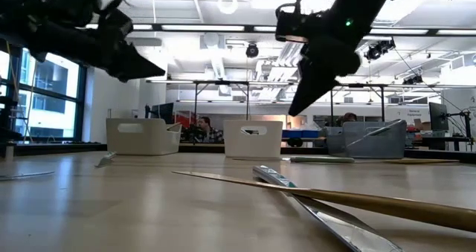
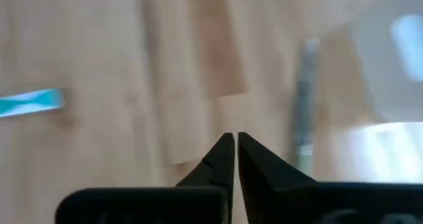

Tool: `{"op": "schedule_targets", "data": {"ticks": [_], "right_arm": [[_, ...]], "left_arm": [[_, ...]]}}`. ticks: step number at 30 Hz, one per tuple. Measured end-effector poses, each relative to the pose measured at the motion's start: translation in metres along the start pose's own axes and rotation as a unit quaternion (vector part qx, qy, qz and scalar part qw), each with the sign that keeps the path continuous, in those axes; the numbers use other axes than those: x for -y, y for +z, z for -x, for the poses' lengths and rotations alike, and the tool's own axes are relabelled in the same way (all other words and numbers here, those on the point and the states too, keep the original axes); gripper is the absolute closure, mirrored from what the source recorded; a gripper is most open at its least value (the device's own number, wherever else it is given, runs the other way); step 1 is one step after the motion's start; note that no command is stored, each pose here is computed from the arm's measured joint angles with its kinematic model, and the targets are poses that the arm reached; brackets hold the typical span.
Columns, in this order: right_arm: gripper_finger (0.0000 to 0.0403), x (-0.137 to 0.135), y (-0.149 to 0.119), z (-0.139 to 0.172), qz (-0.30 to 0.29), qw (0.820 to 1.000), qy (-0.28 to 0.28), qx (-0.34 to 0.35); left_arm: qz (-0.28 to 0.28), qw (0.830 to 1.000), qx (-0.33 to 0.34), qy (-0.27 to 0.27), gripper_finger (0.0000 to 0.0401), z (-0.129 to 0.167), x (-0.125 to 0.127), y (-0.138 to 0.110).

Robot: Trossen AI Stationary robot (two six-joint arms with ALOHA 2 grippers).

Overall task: Sort silverware by color (type)
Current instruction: Put the bottom right blue table knife into the white bin

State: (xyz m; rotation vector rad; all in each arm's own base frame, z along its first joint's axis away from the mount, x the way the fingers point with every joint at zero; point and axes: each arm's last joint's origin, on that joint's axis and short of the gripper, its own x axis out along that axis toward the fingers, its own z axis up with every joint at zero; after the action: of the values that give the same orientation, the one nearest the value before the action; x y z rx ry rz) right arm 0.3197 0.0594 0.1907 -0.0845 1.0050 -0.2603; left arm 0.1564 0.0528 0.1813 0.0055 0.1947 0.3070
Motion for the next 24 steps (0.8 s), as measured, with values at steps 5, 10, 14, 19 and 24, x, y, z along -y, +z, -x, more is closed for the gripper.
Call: {"op": "schedule_targets", "data": {"ticks": [5, 10, 14, 19, 24], "right_arm": [[0.0385, -0.019, -0.005, 0.007, -0.030, 0.998, 0.050, -0.006], [0.0384, -0.038, -0.011, 0.015, -0.054, 0.996, 0.073, -0.009], [0.0384, -0.050, -0.016, 0.020, -0.061, 0.994, 0.086, -0.012], [0.0384, -0.063, -0.032, 0.030, -0.097, 0.987, 0.101, -0.082], [0.0379, -0.077, -0.052, 0.061, -0.079, 0.978, 0.053, -0.184]], "left_arm": [[-0.011, 0.998, 0.009, -0.053, 0.0401, 0.003, 0.019, -0.011], [-0.026, 0.995, 0.014, -0.096, 0.0401, 0.008, 0.033, -0.019], [-0.036, 0.993, 0.013, -0.110, 0.0401, 0.010, 0.042, -0.020], [-0.056, 0.989, 0.016, -0.136, 0.0401, 0.012, 0.051, -0.020], [-0.058, 0.988, 0.017, -0.145, 0.0401, 0.014, 0.055, -0.020]]}}
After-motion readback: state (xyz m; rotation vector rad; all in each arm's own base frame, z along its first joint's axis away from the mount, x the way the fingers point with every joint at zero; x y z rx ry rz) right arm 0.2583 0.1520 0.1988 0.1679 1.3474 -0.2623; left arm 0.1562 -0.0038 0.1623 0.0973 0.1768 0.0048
